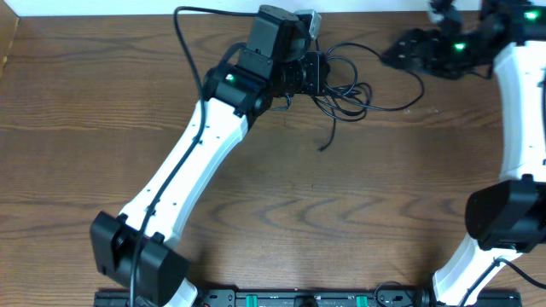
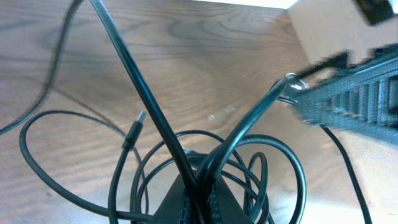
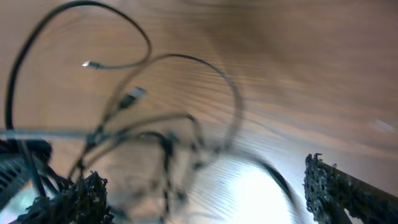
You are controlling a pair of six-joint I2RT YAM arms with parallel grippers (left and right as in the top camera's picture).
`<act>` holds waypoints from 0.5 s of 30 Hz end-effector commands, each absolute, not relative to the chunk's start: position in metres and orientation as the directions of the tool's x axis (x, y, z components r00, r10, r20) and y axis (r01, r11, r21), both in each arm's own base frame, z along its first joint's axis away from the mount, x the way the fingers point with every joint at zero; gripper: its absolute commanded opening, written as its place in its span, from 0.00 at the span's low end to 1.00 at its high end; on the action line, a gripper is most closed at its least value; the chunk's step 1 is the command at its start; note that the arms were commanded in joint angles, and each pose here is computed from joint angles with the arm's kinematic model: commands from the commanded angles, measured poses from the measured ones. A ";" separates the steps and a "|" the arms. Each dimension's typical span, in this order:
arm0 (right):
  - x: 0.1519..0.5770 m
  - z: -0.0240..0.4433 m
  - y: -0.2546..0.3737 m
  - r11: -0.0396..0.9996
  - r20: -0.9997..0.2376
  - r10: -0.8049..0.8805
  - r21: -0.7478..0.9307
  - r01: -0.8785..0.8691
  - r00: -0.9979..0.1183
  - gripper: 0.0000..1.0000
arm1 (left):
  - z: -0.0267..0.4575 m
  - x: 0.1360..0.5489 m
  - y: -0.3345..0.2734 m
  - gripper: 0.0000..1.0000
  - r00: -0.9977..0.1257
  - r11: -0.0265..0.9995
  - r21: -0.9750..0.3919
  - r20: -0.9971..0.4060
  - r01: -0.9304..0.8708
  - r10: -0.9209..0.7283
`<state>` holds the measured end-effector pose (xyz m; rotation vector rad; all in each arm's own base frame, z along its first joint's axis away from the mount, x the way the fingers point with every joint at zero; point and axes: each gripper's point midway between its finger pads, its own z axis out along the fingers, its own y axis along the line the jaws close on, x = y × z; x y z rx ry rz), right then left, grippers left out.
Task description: Untangle cables
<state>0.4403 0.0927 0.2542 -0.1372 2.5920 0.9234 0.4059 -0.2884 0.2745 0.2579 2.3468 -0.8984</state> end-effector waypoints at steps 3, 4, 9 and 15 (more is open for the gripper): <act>0.434 0.267 0.154 0.668 -0.441 -0.068 0.646 -0.369 -0.895 0.99 | 0.257 0.405 -0.283 0.07 -0.857 0.757 -0.585 -0.511 0.291 -0.066; 0.434 0.268 0.158 0.665 -0.445 -0.072 0.646 -0.375 -0.893 0.99 | 0.255 0.405 -0.281 0.07 -0.858 0.766 -0.578 -0.509 0.281 -0.068; 0.432 0.268 0.165 0.659 -0.440 -0.080 0.650 -0.379 -0.894 0.99 | 0.247 0.409 -0.270 0.08 -0.857 0.811 -0.536 -0.508 0.236 -0.087; 0.422 0.252 0.170 0.718 -0.393 -0.117 0.601 -0.351 -0.912 0.91 | 0.252 0.414 -0.271 0.07 -0.852 0.802 -0.560 -0.506 0.209 -0.132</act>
